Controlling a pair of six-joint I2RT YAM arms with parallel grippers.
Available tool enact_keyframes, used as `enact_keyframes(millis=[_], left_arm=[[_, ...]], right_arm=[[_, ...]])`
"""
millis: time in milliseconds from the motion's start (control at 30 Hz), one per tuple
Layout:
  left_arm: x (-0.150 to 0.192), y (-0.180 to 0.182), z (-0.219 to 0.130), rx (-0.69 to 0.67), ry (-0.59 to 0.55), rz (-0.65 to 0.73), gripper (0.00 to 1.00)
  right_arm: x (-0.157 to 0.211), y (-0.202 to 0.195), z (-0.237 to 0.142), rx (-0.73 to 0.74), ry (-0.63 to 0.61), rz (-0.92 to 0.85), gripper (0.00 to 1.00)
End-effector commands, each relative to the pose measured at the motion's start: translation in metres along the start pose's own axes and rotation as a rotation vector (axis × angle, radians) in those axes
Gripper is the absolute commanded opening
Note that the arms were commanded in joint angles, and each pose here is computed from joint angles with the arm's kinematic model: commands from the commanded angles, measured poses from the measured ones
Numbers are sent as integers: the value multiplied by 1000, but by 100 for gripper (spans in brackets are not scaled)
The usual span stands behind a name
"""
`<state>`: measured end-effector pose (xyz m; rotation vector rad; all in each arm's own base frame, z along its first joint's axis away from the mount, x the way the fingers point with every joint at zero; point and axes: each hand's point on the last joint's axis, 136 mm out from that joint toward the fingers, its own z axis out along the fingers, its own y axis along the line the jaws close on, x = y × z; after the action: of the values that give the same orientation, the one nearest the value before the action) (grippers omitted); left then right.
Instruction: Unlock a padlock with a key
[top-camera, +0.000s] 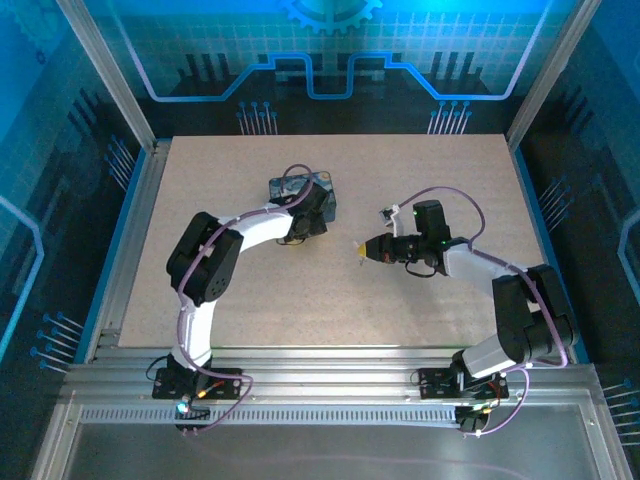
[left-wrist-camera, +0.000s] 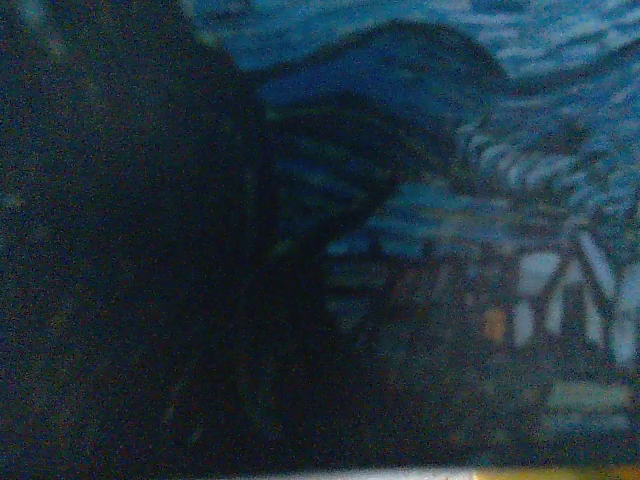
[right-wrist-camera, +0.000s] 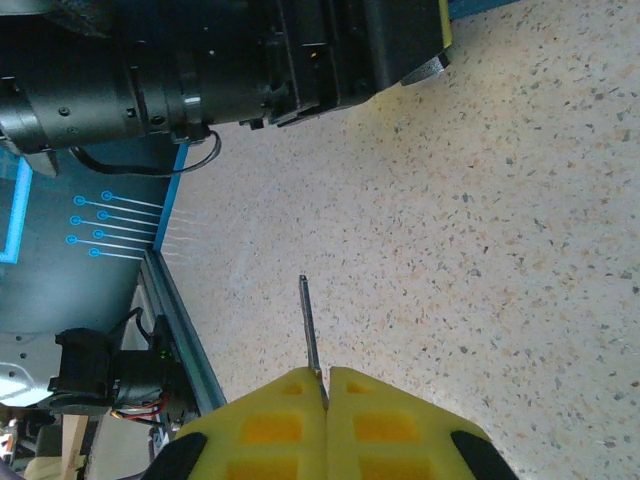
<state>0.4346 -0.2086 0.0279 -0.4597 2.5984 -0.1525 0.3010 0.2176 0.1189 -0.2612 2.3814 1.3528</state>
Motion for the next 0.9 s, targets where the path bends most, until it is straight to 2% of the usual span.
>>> enact_keyframes(millis=[0,333,600,867], left_arm=[[-7,-1,6,-24,-19,10,68],[-15,-4,17,-20,-51,70,53],[-16,-8,14,6,-51,97,25],[-15,-18,-6,80,-17,116,10]], right_arm=[[0,3,-1,-17,6,-13,0],[1,3,9,-33,36,-8,0],[5,1,16,-33,62,3,0],[12,3,13,-29,71,-1,0]])
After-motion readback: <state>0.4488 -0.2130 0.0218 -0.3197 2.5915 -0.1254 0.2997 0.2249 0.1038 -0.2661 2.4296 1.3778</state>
